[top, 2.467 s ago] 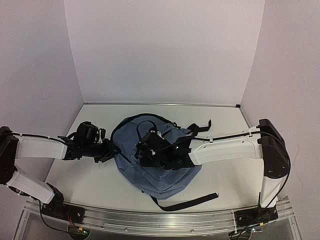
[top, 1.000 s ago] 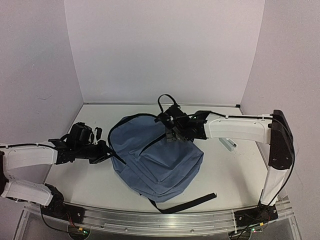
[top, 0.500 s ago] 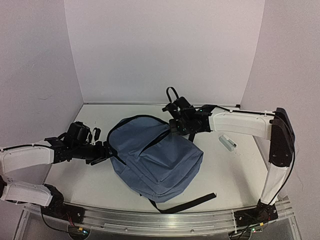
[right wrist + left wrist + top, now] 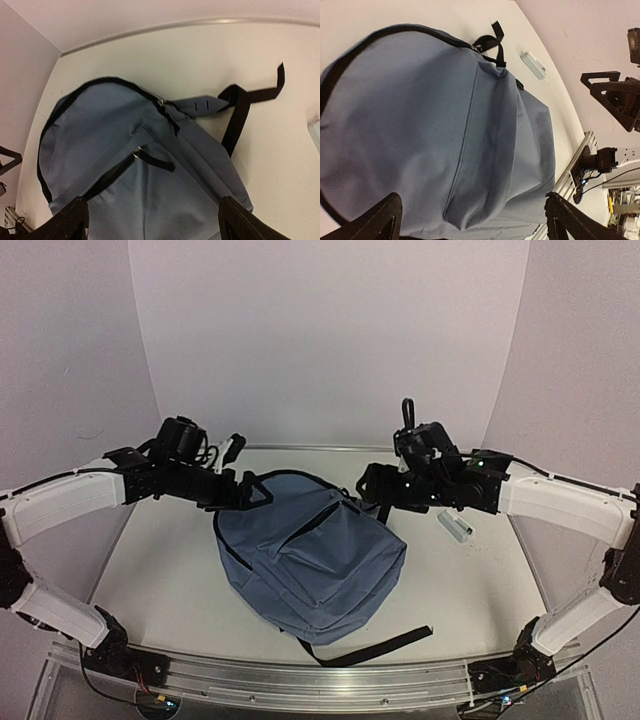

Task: Pack the student bag
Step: Adjust the student bag at the center of the board.

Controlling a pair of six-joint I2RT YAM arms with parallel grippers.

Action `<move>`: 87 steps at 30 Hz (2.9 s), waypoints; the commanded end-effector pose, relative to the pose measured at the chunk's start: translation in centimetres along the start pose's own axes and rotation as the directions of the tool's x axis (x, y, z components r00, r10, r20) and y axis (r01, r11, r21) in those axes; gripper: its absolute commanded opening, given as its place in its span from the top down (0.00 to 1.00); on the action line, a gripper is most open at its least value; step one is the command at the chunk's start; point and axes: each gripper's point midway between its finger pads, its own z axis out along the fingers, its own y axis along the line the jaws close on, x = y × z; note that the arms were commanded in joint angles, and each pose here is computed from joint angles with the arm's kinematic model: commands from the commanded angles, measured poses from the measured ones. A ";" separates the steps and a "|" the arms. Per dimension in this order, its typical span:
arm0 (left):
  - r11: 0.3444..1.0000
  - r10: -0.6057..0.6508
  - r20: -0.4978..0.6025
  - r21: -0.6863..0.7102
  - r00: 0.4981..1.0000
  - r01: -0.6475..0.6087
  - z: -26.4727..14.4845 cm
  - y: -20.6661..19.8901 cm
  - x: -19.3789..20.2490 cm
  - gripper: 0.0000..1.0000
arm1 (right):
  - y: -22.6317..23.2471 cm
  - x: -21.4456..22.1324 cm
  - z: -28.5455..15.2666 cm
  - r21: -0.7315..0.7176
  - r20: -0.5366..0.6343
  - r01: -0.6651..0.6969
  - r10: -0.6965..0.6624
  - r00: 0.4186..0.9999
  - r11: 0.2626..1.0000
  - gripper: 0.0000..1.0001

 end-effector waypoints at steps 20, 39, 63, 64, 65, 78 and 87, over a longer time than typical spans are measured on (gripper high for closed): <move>0.954 0.271 -0.218 -0.072 0.937 -0.293 11.1 -1.5 0.8 0.35 | -1.9 10.7 3.4 -0.146 -0.233 -0.333 0.294 0.927 0.932 0.33; 0.997 0.073 -0.085 -0.027 0.994 -0.075 9.1 -3.2 0.6 1.00 | -5.5 -1.9 11.8 -0.032 -0.014 -0.034 0.033 0.999 0.999 1.00; 0.999 0.044 0.019 -0.026 0.999 -0.044 9.3 -2.7 -4.4 0.24 | -0.6 -1.8 5.7 0.135 0.039 0.055 -0.061 0.997 0.989 0.30; 0.998 0.052 -0.013 -0.046 0.999 -0.053 10.1 -2.2 -3.9 0.23 | -0.9 -1.6 5.5 0.139 0.040 0.046 -0.052 0.998 0.989 0.30; 0.996 0.068 -0.026 -0.063 0.997 -0.070 10.6 -2.4 -4.0 0.22 | -1.2 -1.5 5.2 0.144 0.044 0.032 -0.039 0.998 0.989 0.30; 0.918 0.101 -0.136 -0.368 0.986 -0.145 12.9 1.6 -3.0 0.44 | -2.2 -0.5 1.9 0.110 0.048 0.018 -0.023 0.999 0.994 0.30; 0.946 0.048 -0.055 -0.318 0.997 -0.063 11.6 1.0 -2.5 0.94 | 2.0 1.5 2.5 0.092 0.020 0.092 -0.094 0.995 0.992 0.30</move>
